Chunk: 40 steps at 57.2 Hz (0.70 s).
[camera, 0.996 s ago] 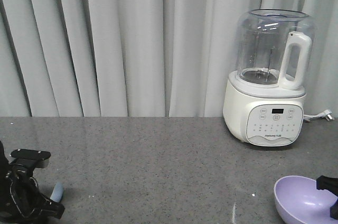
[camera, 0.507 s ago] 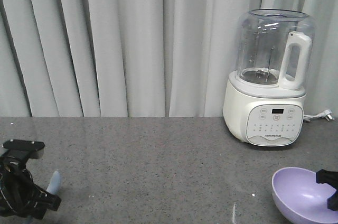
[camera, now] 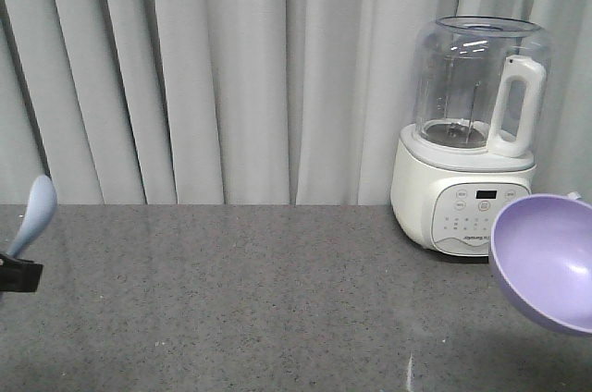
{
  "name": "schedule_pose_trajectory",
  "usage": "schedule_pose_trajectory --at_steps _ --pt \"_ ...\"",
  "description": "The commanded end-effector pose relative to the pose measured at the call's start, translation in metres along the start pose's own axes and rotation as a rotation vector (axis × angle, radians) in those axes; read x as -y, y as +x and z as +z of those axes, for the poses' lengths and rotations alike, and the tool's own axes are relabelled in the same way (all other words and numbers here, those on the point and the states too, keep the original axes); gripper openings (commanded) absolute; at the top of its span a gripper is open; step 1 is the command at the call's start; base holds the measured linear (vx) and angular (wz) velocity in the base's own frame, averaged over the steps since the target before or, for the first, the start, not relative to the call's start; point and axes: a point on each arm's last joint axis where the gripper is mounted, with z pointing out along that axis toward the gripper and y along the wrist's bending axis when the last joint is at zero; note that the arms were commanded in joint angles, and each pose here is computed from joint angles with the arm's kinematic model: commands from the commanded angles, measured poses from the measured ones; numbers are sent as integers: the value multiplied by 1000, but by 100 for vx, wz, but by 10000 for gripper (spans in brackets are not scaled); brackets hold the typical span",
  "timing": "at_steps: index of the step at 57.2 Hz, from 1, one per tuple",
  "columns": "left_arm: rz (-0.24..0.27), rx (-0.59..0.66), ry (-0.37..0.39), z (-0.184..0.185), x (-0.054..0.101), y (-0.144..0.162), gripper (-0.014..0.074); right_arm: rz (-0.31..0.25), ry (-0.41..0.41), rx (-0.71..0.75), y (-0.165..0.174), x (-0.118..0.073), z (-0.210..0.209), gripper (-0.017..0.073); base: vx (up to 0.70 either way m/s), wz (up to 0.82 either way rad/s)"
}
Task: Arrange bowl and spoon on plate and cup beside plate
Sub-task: 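Lift the spoon with the left gripper and the bowl with the right, then drive the base along the counter to the paper cup and blue plate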
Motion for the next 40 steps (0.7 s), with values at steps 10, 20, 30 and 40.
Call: schedule_pose_trajectory --at_steps 10,20,30,40 --pt "-2 326 -3 -77 9 -8 -3 -217 -68 317 4 -44 -92 -10 0 0" --pt "-20 421 -5 -105 12 14 -1 -281 -99 401 19 -58 -125 -10 0 0" --pt "-16 487 -6 -124 14 29 0 -292 -110 444 39 -59 -134 -10 0 0" --pt "-15 493 -6 -127 14 30 0 -286 -108 442 45 -57 -131 -8 0 0"
